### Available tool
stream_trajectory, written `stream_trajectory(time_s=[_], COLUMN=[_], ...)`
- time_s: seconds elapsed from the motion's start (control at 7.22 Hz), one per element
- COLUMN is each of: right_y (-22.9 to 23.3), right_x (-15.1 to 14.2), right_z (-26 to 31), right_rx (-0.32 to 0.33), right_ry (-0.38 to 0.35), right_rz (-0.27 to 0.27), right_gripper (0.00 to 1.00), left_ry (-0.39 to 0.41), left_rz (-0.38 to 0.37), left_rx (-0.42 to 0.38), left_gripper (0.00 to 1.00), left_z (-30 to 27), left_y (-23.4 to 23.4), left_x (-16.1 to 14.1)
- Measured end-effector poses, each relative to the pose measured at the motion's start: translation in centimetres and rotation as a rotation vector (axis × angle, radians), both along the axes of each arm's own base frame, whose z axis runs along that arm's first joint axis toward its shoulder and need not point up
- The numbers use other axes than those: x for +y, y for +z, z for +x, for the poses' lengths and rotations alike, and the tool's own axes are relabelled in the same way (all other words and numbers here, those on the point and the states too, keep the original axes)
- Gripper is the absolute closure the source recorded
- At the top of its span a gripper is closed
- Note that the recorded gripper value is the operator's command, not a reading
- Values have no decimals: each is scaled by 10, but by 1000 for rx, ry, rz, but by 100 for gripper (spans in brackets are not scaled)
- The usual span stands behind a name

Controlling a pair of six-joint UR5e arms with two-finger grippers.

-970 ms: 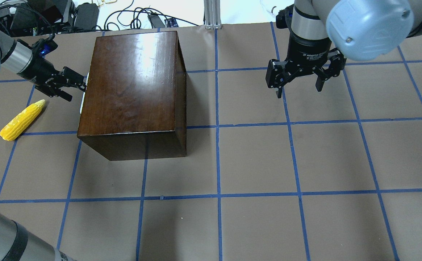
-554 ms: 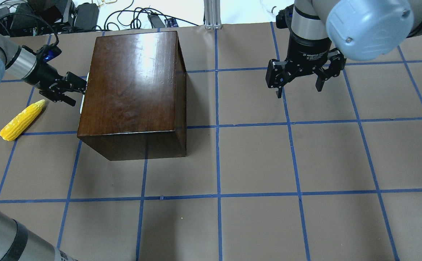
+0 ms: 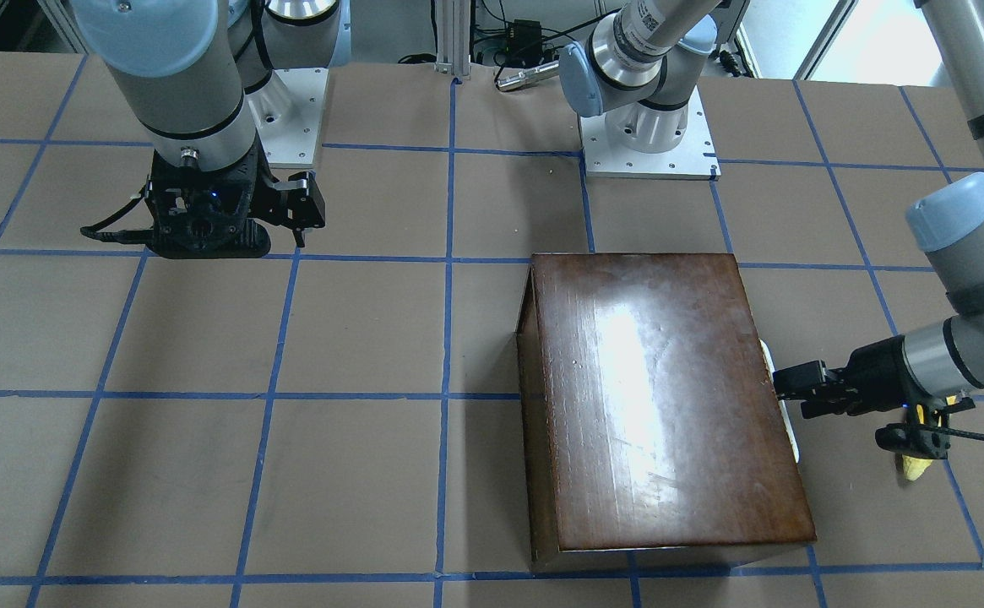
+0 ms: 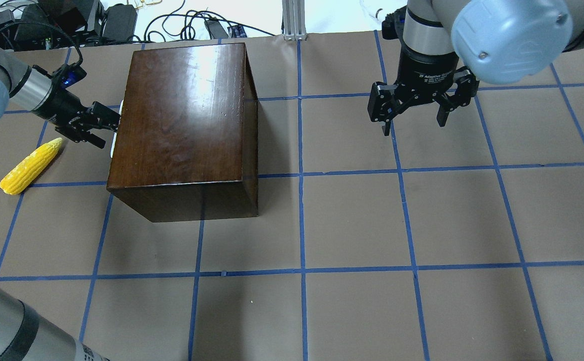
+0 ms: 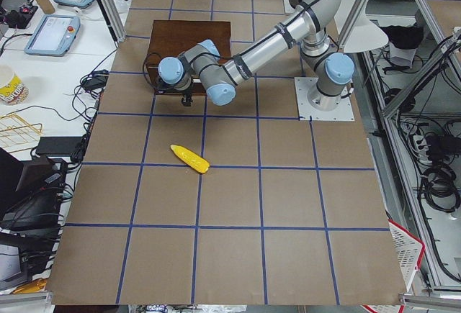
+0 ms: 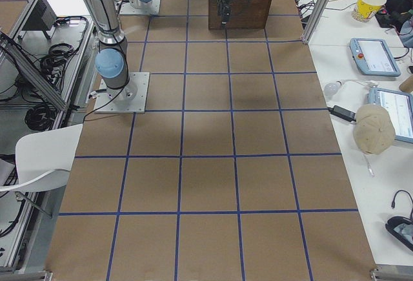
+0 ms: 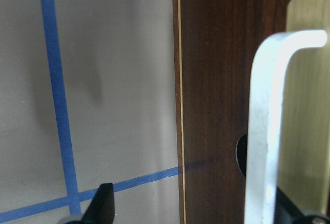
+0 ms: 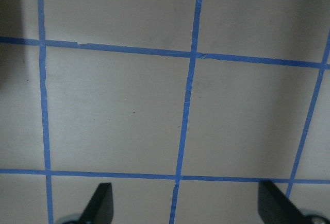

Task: Open drawer and put corn inside
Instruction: 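Close the left gripper on the white drawer handle, then pull the drawer outward from the cabinet with the left gripper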

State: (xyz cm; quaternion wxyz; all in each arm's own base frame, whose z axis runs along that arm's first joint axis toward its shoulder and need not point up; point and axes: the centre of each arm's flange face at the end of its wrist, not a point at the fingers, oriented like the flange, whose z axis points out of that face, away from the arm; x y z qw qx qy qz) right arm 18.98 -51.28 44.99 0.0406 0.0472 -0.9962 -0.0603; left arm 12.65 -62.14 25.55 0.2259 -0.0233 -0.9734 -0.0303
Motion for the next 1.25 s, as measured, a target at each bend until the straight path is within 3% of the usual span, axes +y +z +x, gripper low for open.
stream_trajectory(time_s=[1.25], right_y=[0], right_x=[0], right_z=[0], right_rx=[0], right_ry=[0], right_rz=[0], right_gripper=[0], left_ry=[22], left_rz=[-34], left_rx=[-10], left_gripper=[0], left_z=[46], left_y=[6], left_x=[3])
